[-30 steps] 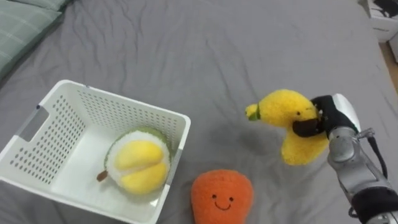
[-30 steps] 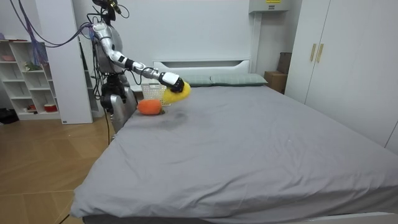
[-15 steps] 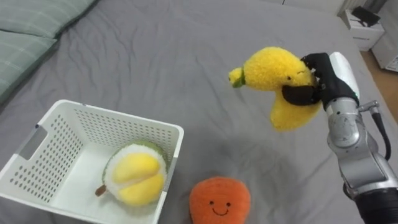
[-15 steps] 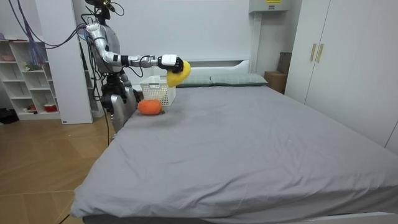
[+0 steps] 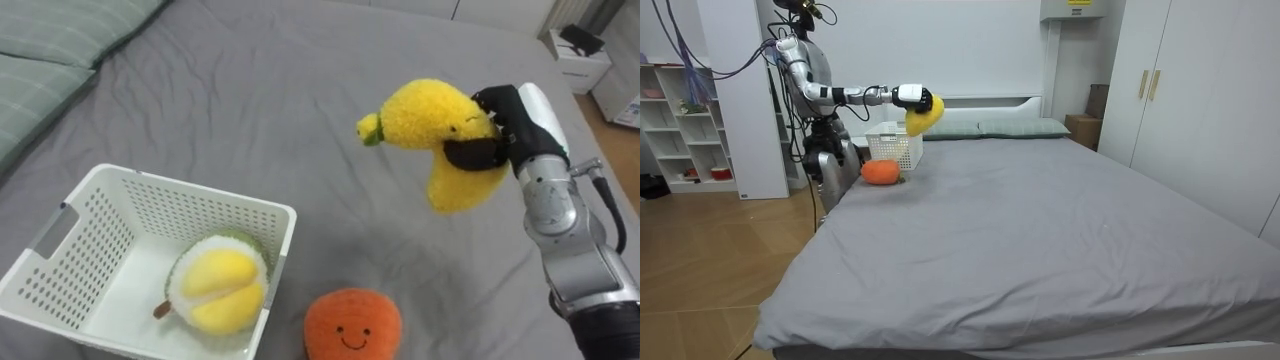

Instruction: Collect toys from the bed

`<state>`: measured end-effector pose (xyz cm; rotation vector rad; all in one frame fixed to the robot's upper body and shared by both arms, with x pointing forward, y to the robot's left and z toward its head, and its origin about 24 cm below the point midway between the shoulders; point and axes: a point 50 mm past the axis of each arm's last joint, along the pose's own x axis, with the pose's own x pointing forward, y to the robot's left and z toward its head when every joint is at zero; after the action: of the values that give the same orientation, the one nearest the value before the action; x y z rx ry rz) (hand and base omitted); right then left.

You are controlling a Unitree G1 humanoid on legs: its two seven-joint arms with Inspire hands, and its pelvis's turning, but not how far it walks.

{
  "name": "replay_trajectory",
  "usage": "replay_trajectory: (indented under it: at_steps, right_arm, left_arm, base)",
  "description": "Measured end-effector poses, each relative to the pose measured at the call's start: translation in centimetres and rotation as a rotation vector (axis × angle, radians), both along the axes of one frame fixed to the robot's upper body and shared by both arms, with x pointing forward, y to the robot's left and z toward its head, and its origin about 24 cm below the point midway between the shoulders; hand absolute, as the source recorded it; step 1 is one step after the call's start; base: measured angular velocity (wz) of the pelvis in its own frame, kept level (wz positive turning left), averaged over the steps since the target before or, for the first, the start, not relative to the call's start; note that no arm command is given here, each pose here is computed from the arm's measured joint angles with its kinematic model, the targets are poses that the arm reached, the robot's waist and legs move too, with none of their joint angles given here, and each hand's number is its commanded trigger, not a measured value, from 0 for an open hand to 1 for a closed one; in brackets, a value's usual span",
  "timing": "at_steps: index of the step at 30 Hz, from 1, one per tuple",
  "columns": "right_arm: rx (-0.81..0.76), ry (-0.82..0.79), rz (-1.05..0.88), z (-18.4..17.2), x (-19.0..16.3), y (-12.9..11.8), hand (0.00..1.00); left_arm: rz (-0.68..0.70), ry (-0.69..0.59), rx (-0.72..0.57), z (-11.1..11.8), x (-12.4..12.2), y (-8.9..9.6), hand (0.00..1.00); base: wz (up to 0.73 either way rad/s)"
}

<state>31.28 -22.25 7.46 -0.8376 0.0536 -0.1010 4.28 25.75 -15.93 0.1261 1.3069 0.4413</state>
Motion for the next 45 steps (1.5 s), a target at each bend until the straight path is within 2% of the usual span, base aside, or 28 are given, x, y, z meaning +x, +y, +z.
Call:
replay_trajectory:
  at_steps: [7, 14, 24, 29, 37, 38, 39, 40, 41, 42, 45]
  right_arm:
    - [-0.038, -0.103, 0.082, 2.4, -0.5, 2.1, 1.00]
    - [-0.027, -0.124, 0.178, 3.1, -0.8, 4.8, 1.00]
    - [-0.005, -0.048, 0.335, 2.2, -1.3, 8.9, 1.00]
    - [0.008, -0.019, 0.381, 1.8, -1.5, 10.6, 1.00]
    - [0.012, 0.040, 0.478, 1.2, -2.1, 13.5, 1.00]
    - [0.009, 0.045, 0.481, 1.1, -2.1, 13.6, 0.81]
    - [-0.007, 0.049, 0.494, 1.0, -2.3, 13.9, 0.70]
    - [-0.012, 0.052, 0.512, 0.9, -2.4, 14.5, 0.53]
    - [-0.012, 0.056, 0.521, 0.9, -2.5, 14.7, 0.33]
    - [-0.013, 0.063, 0.536, 0.8, -2.6, 15.0, 0.00]
    - [-0.012, 0.080, 0.569, 0.6, -2.9, 15.8, 0.00]
  left_arm:
    - [-0.050, 0.008, 0.018, 0.1, 0.4, 0.0, 0.00]
    - [-0.055, 0.020, 0.025, 0.0, 0.3, 0.0, 0.00]
    - [-0.156, 0.061, 0.077, 0.1, 0.4, 0.1, 0.00]
    - [-0.151, 0.074, 0.078, 0.1, 0.4, 0.1, 0.00]
    - [-0.166, 0.031, 0.070, 0.1, 2.0, -0.9, 0.00]
    - [-0.167, 0.027, 0.070, 0.1, 2.2, -1.0, 0.00]
    - [-0.174, 0.025, 0.074, 0.1, 2.4, -1.0, 0.00]
    - [-0.179, 0.024, 0.078, 0.2, 2.5, -1.0, 0.00]
    - [-0.179, 0.023, 0.079, 0.2, 2.5, -1.0, 0.00]
    - [-0.178, 0.025, 0.079, 0.2, 2.5, -1.1, 0.00]
    - [-0.178, 0.025, 0.077, 0.1, 2.7, -1.2, 0.00]
  base:
    - [0.03]
    - [0.07]
    - [0.10]
    - [0.09]
    - [0.08]
    - [0.11]
    - [0.05]
    - [0.00]
    - [0.04]
    - [0.08]
    - [0.14]
